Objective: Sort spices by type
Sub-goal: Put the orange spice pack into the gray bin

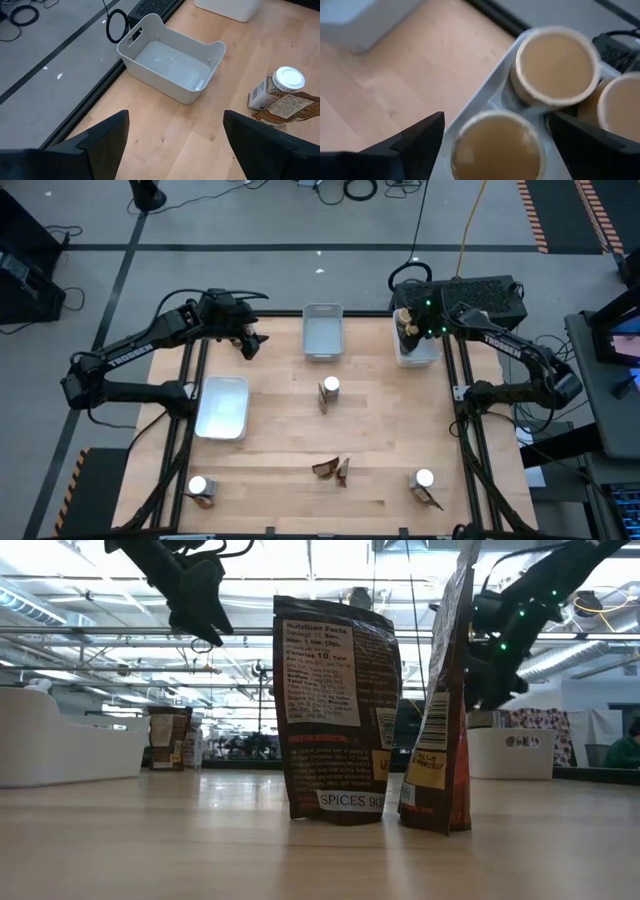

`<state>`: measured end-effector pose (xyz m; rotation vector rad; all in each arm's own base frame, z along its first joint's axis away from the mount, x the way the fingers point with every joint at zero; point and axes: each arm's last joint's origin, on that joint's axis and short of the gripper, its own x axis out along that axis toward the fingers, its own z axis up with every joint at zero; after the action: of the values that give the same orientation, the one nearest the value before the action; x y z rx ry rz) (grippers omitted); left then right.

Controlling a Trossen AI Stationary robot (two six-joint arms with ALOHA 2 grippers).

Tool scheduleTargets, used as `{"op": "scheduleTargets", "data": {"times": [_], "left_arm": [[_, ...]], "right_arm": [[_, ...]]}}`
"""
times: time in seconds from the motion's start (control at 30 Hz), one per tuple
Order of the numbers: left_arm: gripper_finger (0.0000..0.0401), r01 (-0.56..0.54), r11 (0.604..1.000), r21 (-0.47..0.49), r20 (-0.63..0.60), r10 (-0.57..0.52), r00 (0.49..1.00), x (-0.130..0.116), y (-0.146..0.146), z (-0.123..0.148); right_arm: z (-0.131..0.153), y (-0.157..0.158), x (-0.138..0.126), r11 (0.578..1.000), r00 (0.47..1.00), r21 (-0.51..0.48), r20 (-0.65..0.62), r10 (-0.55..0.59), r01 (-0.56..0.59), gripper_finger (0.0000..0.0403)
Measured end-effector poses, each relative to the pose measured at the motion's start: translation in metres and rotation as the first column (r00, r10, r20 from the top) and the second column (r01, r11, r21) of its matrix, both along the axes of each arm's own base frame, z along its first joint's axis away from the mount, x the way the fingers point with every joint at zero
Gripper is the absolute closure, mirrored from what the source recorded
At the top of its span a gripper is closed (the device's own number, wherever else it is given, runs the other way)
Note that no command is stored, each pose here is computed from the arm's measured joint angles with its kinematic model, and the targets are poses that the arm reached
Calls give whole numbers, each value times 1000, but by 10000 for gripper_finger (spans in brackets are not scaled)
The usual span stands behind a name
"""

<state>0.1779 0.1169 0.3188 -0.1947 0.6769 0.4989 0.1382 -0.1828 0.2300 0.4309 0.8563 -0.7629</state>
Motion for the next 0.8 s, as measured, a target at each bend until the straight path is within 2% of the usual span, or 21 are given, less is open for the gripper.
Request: {"op": "scheduleTargets", "data": {"times": [0.23, 0.5, 0.8], "left_arm": [[74, 0, 1000, 0, 0, 0, 1000, 0, 0, 0], [74, 1, 1000, 1, 0, -1, 1000, 0, 0, 0], [74, 85, 996, 2, 84, -84, 993, 5, 0, 5]], "right_arm": [[36, -5, 6, 999, 999, -47, 28, 17, -15, 61], [84, 4, 29, 987, 983, -136, 144, 110, -90, 62], [97, 44, 66, 962, 926, -93, 262, 272, -256, 62]]}}
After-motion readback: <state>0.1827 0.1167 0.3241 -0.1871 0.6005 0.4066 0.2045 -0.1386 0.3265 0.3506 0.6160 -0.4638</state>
